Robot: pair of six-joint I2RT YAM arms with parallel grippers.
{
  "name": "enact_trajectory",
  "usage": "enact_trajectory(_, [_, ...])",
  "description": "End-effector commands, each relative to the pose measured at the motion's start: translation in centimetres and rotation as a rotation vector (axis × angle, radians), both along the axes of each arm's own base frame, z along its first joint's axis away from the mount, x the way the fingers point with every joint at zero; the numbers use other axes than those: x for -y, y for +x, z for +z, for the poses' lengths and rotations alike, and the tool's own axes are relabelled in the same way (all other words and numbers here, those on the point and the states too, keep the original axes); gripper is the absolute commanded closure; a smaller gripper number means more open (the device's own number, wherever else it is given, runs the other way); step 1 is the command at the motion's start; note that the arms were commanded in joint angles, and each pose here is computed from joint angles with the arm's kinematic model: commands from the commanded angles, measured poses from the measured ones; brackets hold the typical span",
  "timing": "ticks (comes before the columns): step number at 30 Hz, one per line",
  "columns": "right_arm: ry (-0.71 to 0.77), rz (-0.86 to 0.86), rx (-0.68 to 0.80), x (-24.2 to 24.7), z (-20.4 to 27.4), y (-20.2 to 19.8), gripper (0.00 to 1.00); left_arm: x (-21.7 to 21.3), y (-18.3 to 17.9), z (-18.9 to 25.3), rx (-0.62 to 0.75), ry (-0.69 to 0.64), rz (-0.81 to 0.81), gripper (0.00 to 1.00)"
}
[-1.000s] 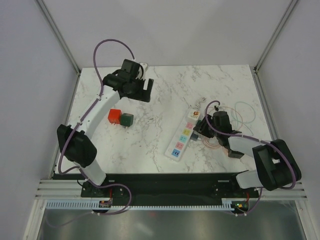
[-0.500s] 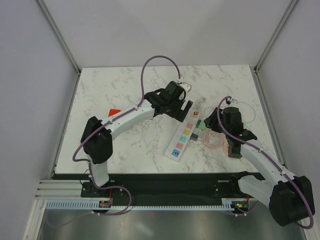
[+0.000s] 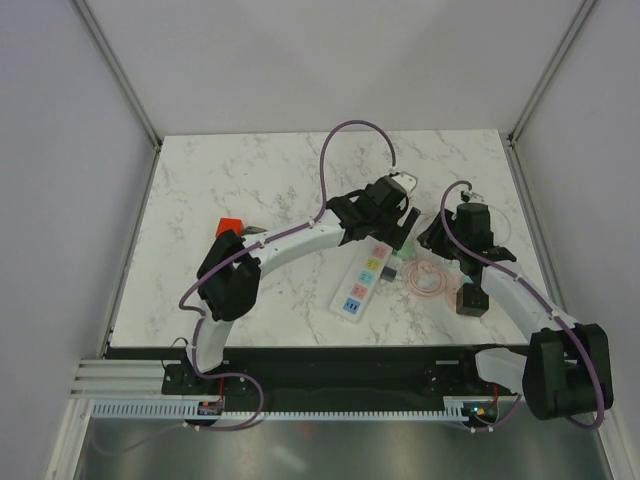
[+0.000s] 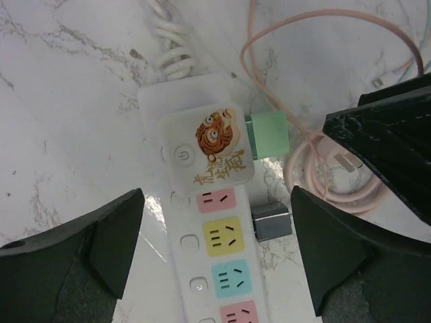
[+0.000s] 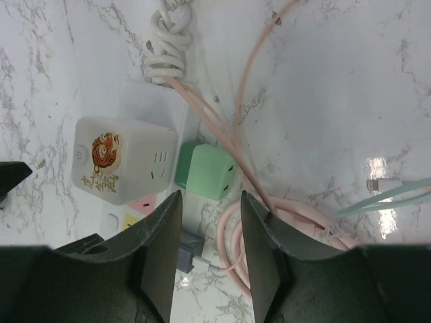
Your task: Pull the plug off the socket
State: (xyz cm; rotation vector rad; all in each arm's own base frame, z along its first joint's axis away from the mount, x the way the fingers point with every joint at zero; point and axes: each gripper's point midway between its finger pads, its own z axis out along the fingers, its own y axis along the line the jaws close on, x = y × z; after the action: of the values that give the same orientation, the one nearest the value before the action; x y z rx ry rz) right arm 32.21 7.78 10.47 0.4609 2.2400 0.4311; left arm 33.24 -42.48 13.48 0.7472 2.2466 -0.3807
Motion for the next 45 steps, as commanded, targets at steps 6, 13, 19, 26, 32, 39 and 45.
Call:
enact_trajectory(6, [0.127,0.064,0.053,-1.3,0.4,1.7,0.53,2.9,1.7,1.1,0.117,-0.025,0.065,0.05])
enact_trajectory(13, [0.178,0.076,0.062,-2.0,0.3,2.2,0.53,3.2,1.7,0.1,0.159,0.026,0.09,0.07])
enact_trajectory(19, [0.163,0.054,0.047,-1.6,0.0,3.1,0.54,3.5,2.0,-0.8,0.157,0.038,0.091,0.12])
enact_trajectory(26, [0.191,0.071,-0.02,-2.1,-1.2,4.3,0.55,3.9,2.1,-1.7,0.153,0.049,0.072,0.33])
enact_trajectory(32, [0.173,0.064,-0.024,-1.9,-2.3,5.1,0.55,4.4,1.7,-2.9,0.121,0.038,0.061,0.28])
enact_trajectory(39, [0.166,0.056,-0.022,-1.7,-2.7,5.2,0.56,5.9,1.5,-1.4,0.068,-0.03,0.054,0.29])
enact_trajectory(45, [0.151,0.041,-0.021,-1.3,-2.6,5.0,0.55,6.3,0.7,-2.6,0.01,-0.016,0.008,0.28])
